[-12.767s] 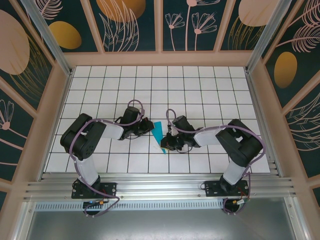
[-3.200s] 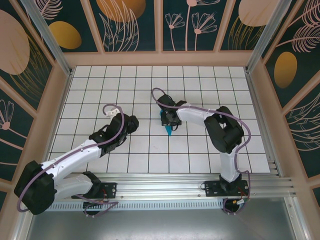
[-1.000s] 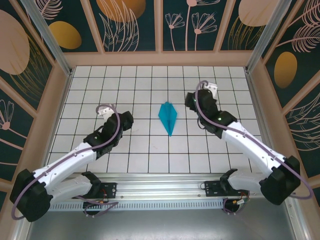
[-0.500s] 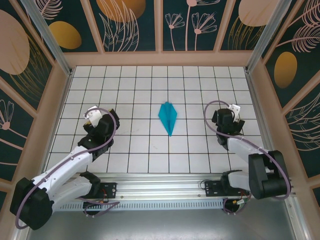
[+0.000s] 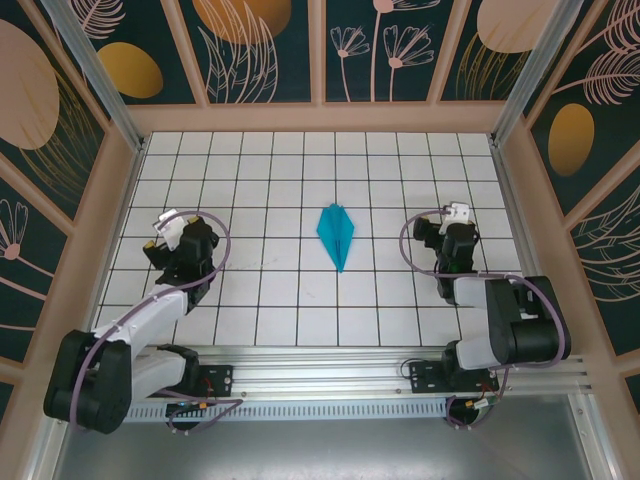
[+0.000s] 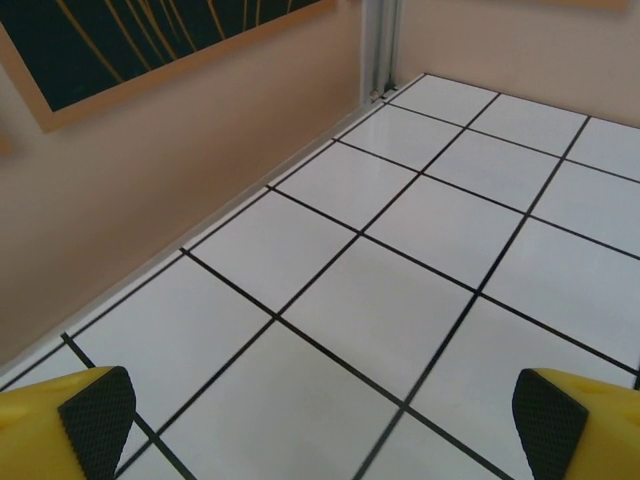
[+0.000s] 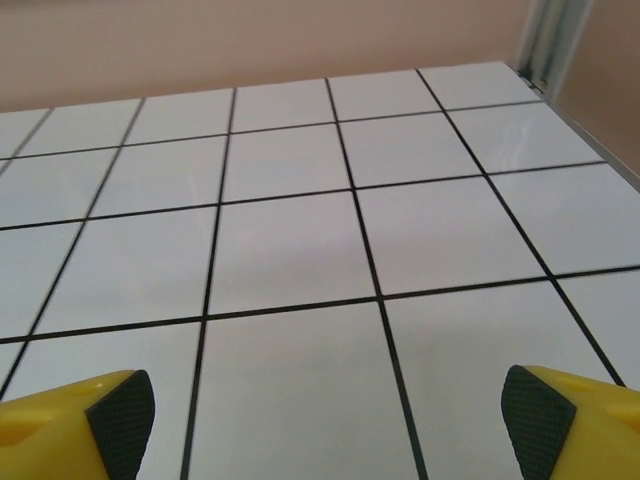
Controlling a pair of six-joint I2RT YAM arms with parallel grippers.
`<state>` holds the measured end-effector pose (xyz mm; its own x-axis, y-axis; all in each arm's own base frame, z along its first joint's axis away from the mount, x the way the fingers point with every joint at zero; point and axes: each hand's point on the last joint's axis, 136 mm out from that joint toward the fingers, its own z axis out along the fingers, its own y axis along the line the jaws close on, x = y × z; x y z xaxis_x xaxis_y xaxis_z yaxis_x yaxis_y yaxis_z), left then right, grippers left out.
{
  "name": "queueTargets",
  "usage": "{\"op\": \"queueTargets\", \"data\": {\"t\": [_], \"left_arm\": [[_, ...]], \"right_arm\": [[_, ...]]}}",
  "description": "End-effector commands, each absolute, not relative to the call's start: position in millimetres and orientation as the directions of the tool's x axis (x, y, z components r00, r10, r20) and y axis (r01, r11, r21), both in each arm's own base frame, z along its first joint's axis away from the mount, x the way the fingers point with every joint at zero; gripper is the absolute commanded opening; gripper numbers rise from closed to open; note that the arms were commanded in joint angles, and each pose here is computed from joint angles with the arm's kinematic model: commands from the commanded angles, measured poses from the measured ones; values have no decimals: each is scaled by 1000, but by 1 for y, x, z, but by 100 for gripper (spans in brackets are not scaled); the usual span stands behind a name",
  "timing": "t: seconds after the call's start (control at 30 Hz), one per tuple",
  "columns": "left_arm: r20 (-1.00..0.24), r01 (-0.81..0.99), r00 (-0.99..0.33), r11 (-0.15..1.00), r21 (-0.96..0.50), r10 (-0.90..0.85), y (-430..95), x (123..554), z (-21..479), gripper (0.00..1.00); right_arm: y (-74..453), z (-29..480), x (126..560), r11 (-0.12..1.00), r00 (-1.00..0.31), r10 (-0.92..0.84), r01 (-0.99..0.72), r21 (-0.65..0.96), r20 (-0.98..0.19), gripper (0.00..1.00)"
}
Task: Fold a paper plane with a square sheet of paper (pick it up from the middle)
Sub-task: Reset both arms
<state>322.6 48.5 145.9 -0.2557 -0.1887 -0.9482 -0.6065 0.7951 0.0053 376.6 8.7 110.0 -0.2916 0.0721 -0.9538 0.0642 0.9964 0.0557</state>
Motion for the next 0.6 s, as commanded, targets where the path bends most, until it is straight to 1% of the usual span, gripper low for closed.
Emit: {"op": "queueTargets", "data": {"t": [0.0,0.1,0.2,0.27,0.33,0.4,0.43,0.5,0.57], "left_arm": [[-976,-587,-173,810,-6,-133,53,338,163,98],[-974,-586,-187,810,7,-127,57,343,152,98],[-981,-548,-142,836,-34,-133,54,345,146,99],[-986,-516,-118,855,-42,-119,50,347,145,98],[-988,-527,-115,850,-25,-101,53,348,146,98],[-994,-529,-23,845,-79,-107,57,342,158,98],[-994,-511,2,855,-93,-107,58,341,160,98],[-994,-490,8,866,-100,-110,63,345,160,99],[-988,-463,30,874,-146,-149,69,344,157,99]], "right_arm": [[20,131,378,998,-209,39,-31,46,-977,92],[20,133,376,998,-197,38,-32,45,-980,92],[14,135,374,998,-183,47,-37,54,-982,93],[3,136,376,1000,-175,31,2,31,-984,93],[-7,136,377,997,-174,83,19,81,-981,93],[-14,139,372,992,-135,129,24,127,-982,94],[-16,137,368,989,-103,145,26,143,-984,95],[-17,130,366,989,-65,146,30,144,-987,96],[-18,122,374,988,-137,151,52,145,-979,97]]}}
